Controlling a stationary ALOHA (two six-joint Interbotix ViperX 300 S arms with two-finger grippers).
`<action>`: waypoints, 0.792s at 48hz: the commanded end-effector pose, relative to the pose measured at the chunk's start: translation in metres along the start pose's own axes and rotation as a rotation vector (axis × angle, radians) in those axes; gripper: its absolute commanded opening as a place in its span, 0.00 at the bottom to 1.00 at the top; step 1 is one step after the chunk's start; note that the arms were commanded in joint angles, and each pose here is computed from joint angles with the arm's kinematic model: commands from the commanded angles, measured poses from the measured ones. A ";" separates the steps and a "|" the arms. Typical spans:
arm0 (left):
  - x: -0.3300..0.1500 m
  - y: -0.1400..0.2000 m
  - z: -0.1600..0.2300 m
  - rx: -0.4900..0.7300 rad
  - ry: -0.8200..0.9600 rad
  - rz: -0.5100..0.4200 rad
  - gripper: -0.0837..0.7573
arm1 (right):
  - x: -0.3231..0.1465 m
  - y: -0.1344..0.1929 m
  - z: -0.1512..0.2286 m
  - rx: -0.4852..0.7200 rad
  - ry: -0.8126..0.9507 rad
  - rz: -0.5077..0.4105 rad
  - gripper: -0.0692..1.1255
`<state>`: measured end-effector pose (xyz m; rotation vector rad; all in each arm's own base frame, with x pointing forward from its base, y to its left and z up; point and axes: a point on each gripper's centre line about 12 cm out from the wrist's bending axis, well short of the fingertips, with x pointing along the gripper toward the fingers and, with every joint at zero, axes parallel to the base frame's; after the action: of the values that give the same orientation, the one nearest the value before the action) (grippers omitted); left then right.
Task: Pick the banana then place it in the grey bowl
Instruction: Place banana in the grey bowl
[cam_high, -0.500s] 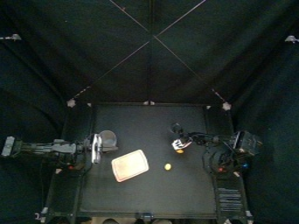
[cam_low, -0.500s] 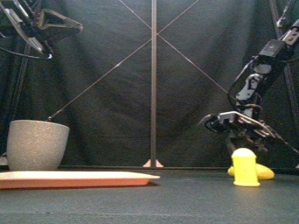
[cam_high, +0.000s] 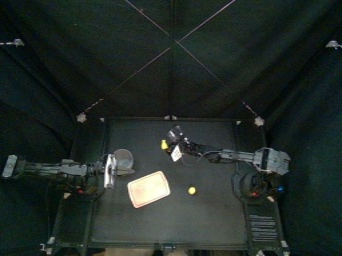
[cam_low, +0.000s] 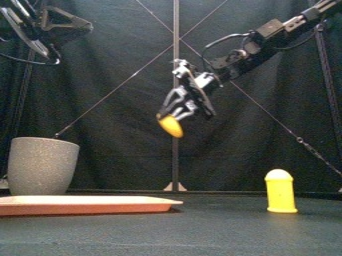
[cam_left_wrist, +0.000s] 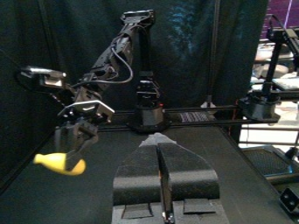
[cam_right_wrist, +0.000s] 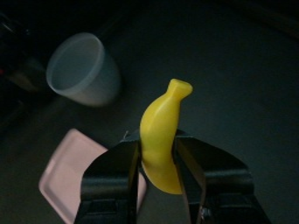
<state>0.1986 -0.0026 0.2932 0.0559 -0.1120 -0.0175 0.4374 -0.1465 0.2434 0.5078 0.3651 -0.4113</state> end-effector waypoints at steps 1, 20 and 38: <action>0.002 -0.001 0.008 0.011 -0.031 -0.007 0.09 | 0.026 0.020 0.028 -0.024 -0.145 0.066 0.47; 0.000 -0.001 0.001 0.015 -0.020 -0.009 0.09 | 0.116 0.085 0.036 -0.018 -0.323 0.226 0.48; 0.000 -0.003 0.002 0.041 -0.022 -0.018 0.09 | 0.148 0.124 0.018 -0.040 -0.267 0.279 0.53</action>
<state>0.1972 -0.0043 0.2877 0.0878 -0.1121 -0.0296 0.6235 -0.0980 0.2134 0.4500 0.0981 -0.2081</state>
